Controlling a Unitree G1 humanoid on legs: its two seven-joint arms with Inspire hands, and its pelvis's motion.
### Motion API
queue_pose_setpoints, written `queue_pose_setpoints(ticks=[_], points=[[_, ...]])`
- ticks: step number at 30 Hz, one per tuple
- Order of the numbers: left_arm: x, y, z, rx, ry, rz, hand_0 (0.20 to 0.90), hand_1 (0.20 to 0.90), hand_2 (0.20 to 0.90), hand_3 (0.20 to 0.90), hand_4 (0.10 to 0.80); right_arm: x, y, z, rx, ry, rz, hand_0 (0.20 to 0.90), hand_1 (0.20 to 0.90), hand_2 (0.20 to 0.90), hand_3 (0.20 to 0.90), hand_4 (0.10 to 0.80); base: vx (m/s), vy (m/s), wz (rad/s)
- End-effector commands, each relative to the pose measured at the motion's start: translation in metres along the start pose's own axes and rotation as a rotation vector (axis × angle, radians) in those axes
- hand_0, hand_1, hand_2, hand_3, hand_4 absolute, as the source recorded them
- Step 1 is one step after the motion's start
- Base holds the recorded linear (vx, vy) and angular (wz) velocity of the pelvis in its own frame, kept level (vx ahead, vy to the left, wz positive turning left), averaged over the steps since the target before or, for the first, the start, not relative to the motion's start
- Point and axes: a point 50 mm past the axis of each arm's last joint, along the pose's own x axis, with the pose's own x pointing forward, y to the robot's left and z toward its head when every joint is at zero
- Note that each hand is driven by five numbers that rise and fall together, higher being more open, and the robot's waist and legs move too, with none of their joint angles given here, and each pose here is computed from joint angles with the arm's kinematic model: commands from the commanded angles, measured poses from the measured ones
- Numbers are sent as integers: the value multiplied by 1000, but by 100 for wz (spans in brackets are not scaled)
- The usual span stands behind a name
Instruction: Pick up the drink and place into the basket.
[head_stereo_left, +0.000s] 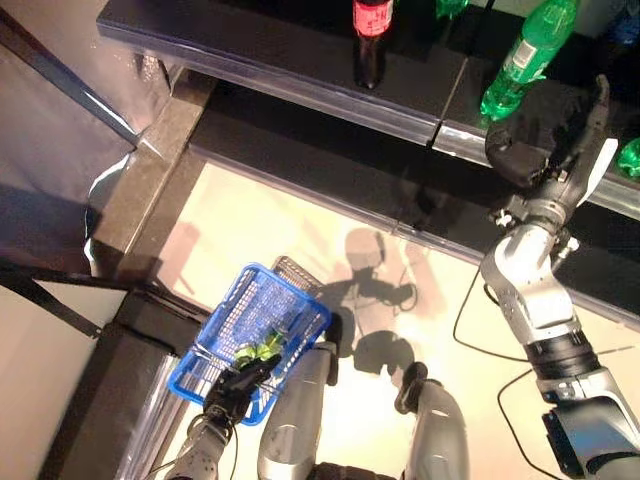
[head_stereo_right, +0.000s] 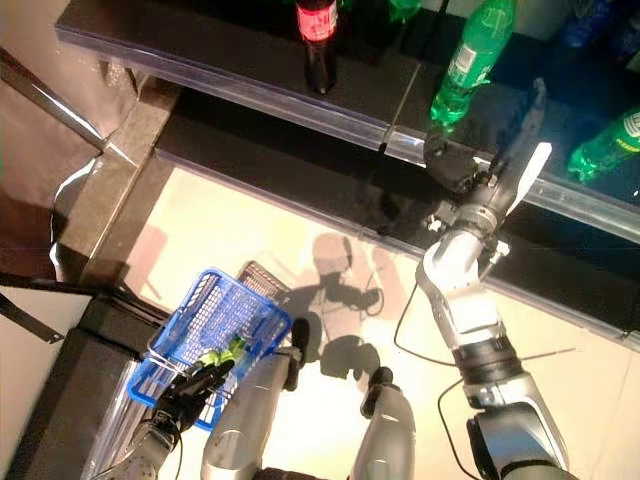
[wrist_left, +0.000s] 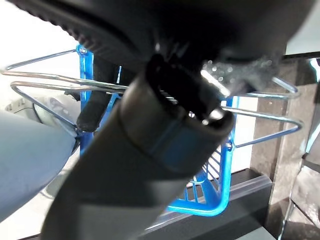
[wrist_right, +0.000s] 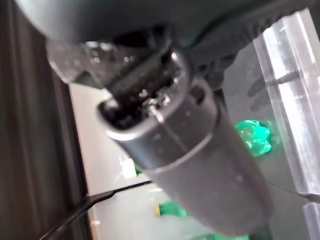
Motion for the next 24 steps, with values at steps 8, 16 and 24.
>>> queue_pose_setpoints(ticks=[8, 16, 24], points=[[-3, -28, 3, 65, -15, -214, 300, 300, 300, 200, 100, 44, 15, 101, 178, -303, -30, 900, 900, 900, 900, 800, -17, -23, -5], [-1, -28, 15, 64, -43, -215, 300, 300, 300, 200, 100, 60, 22, 129, 254, -324, -48, 900, 900, 900, 900, 800, -9, -5, -10], [-1, -23, 23, 60, -56, -219, 300, 300, 300, 200, 100, 80, 15, 141, 293, -285, -105, 900, 900, 900, 900, 800, 4, 10, -3]])
